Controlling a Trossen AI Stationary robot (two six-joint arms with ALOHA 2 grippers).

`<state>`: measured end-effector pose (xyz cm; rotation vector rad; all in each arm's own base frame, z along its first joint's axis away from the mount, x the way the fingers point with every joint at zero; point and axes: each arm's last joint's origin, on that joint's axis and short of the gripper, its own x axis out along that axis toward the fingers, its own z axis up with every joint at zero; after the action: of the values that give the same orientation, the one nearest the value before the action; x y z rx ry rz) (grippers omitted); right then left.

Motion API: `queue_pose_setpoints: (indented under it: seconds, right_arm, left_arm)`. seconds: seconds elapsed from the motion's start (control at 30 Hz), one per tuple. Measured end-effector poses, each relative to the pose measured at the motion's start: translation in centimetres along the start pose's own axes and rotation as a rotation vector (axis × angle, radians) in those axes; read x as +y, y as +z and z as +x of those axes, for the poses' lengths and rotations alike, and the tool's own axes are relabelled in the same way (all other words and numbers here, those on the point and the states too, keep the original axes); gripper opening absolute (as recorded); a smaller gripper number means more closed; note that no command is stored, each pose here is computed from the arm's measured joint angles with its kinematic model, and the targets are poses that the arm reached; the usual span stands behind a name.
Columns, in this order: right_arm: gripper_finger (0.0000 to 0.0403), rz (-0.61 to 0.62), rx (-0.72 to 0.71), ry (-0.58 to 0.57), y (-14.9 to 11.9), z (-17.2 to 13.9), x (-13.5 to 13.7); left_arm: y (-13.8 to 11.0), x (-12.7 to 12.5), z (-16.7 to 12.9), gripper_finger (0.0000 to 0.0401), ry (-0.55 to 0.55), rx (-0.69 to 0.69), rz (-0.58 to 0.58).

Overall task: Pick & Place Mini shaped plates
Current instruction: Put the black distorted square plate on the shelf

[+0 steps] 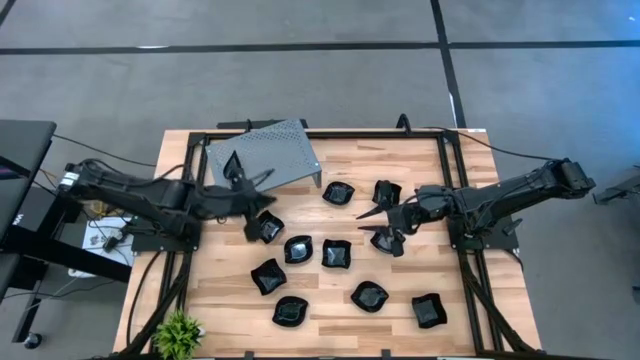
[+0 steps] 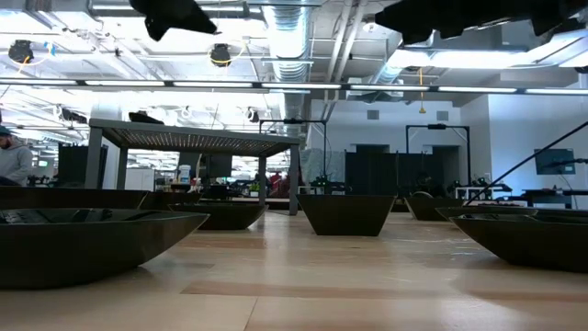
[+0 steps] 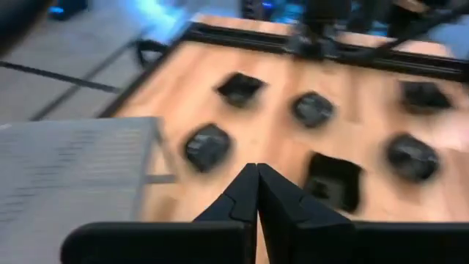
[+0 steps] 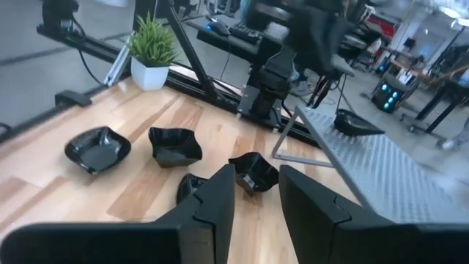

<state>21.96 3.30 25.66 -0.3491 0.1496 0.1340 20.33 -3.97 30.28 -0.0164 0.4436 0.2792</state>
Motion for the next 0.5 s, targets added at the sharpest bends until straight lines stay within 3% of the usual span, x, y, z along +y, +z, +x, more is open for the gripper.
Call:
queue_pose_setpoints:
  seconds: [0.23,0.37,0.5]
  right_arm:
    - [0.0103,0.102,-0.004,-0.001,0.0,0.0,0.0]
    - [0.0103,0.112,0.003,0.007,0.0,0.0,0.1]
    - [0.0103,0.145,0.013,0.019,-0.1,0.0,0.4]
  left_arm:
    - [-2.7,-4.3,3.0,0.0047,-0.068,0.158,-0.003]
    - [-5.0,-6.0,5.6,0.0078,-0.044,0.274,0.064]
    - [-7.0,-6.5,7.7,0.0093,0.014,0.376,0.000]
